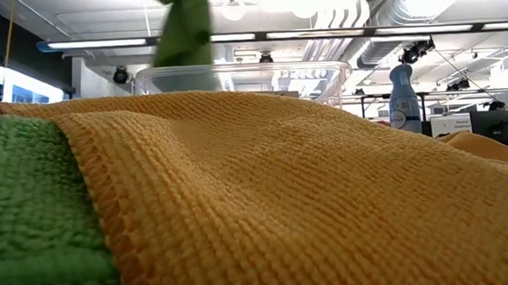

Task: Sort microfiber towel by color & place in baskets
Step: Put the green microfiber cloth into the bottom transparent bin

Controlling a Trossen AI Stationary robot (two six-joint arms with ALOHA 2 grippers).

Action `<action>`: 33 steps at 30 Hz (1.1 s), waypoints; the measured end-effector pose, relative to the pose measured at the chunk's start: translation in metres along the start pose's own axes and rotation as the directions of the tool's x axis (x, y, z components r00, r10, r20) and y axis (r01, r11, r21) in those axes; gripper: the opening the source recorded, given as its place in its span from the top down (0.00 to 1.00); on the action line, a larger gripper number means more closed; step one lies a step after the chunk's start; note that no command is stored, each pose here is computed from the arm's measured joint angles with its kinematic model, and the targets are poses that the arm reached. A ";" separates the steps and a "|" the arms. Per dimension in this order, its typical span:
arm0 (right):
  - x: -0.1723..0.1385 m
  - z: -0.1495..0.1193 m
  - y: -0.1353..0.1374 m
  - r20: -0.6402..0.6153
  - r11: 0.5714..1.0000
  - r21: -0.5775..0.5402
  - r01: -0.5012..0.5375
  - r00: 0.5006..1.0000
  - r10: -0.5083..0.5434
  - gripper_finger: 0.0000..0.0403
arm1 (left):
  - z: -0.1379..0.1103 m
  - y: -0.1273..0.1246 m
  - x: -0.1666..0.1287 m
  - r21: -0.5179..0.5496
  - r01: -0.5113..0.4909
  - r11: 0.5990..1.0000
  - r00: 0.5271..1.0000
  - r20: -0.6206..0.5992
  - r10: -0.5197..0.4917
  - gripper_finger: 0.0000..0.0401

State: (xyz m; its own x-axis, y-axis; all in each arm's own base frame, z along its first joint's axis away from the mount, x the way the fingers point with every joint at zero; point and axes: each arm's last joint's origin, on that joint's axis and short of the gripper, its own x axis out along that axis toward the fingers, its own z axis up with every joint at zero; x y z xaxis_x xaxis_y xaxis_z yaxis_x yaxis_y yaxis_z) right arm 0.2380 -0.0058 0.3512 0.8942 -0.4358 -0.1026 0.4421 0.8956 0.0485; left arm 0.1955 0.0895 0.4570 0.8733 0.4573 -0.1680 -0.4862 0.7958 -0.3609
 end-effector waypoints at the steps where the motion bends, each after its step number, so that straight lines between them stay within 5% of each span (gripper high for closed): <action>1: 0.006 0.006 0.003 0.003 1.000 -0.014 0.013 1.000 -0.013 0.61 | 0.000 -0.004 0.005 0.008 0.011 1.000 1.000 -0.011 -0.011 1.00; 10: 0.057 0.055 0.035 -0.039 0.990 -0.138 0.015 0.999 -0.020 0.47 | 0.003 -0.045 0.036 0.074 0.151 0.986 0.986 -0.084 -0.145 1.00; 22: 0.116 0.072 0.068 -0.135 0.938 -0.348 -0.001 0.990 -0.048 0.45 | 0.002 -0.079 0.044 0.122 0.251 0.960 0.963 -0.136 -0.235 1.00; 25: 0.124 0.071 0.072 -0.145 0.935 -0.353 0.003 0.988 -0.058 0.53 | 0.001 -0.082 0.042 0.123 0.266 0.956 0.958 -0.143 -0.248 1.00; 31: 0.124 0.074 0.071 -0.147 0.927 -0.373 0.033 0.985 -0.094 0.92 | -0.003 -0.085 0.039 0.144 0.270 0.952 0.955 -0.169 -0.245 1.00; 33: 0.121 0.075 0.069 -0.154 0.923 -0.384 0.032 0.983 -0.099 0.96 | -0.004 -0.085 0.039 0.146 0.266 0.953 0.955 -0.176 -0.240 1.00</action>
State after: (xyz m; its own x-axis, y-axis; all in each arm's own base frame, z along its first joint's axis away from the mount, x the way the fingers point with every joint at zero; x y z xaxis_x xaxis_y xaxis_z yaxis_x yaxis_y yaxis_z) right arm 0.3820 -0.0030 0.4165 0.8245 -0.5031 -0.2591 0.4098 0.8466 -0.3397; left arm 0.2708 0.0380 0.4775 0.9558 0.1762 -0.2353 -0.2356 0.9379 -0.2547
